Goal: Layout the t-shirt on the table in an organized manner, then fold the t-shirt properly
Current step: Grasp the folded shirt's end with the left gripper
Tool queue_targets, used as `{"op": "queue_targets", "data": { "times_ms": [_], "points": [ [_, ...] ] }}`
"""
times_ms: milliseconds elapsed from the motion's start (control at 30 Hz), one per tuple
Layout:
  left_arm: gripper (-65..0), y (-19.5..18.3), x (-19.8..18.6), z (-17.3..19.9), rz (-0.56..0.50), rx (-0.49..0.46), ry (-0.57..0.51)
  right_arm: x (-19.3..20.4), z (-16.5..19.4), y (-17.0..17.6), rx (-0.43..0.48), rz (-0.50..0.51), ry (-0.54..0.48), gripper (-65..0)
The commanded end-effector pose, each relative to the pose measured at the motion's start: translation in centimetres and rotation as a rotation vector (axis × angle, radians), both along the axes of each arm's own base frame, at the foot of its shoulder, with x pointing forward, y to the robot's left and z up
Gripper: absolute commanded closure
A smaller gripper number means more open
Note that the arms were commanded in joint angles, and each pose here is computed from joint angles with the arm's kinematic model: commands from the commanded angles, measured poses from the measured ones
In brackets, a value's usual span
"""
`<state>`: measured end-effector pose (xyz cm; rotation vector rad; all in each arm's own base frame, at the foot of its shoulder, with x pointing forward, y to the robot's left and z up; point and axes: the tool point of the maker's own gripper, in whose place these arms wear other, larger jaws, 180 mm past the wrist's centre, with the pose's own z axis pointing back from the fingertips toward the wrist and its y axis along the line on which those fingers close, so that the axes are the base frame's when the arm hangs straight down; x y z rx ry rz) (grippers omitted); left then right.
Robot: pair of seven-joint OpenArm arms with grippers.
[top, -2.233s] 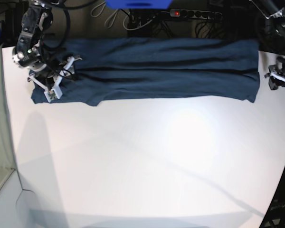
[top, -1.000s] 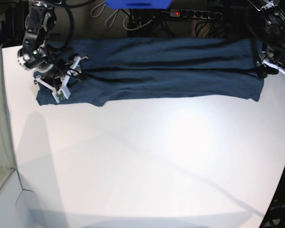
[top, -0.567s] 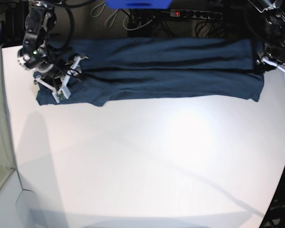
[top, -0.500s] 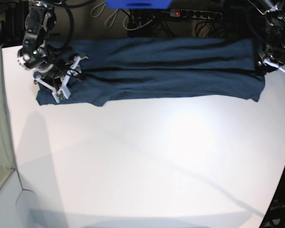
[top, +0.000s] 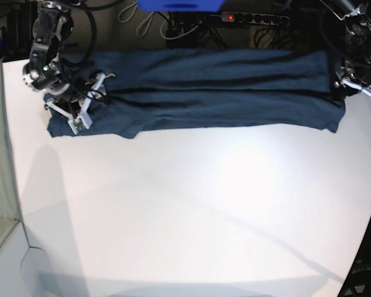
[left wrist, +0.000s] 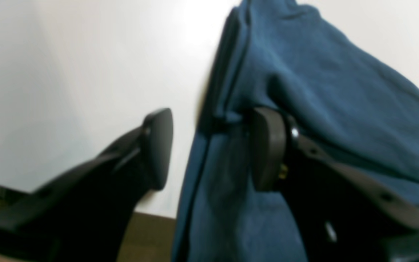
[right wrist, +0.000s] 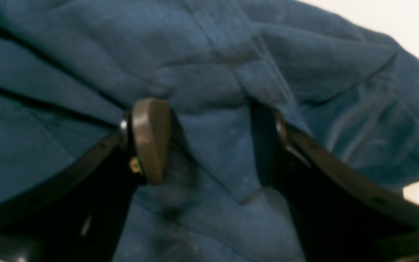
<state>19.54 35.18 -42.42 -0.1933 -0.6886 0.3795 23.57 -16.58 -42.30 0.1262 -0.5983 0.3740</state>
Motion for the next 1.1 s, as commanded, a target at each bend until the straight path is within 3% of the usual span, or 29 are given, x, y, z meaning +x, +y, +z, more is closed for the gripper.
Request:
{"op": "queue_targets", "data": {
  "times_ms": [0, 367, 667, 1067],
  "points": [
    [-32.5, 0.6, -0.3, 0.6, -0.001, 0.018, 0.001, 0.4, 0.5, -0.2, -0.007, 0.006, -0.016, -36.3],
    [-32.5, 0.5, 0.2, 3.3, -0.010, 0.025, -0.098, 0.4, 0.5, 0.1, -0.005, 0.014, -0.015, -36.3],
    [-32.6, 2.3, 0.5, 5.7, 0.086, -0.010, -0.222, 0.3, 0.2, 0.2, -0.001, 0.017, -0.008, -36.3],
    [-32.6, 2.0, 1.7, 6.0, 0.086, -0.025, -0.255, 0.0, -0.8, 0.4, 0.022, 0.010, 0.009, -36.3]
  ]
}}
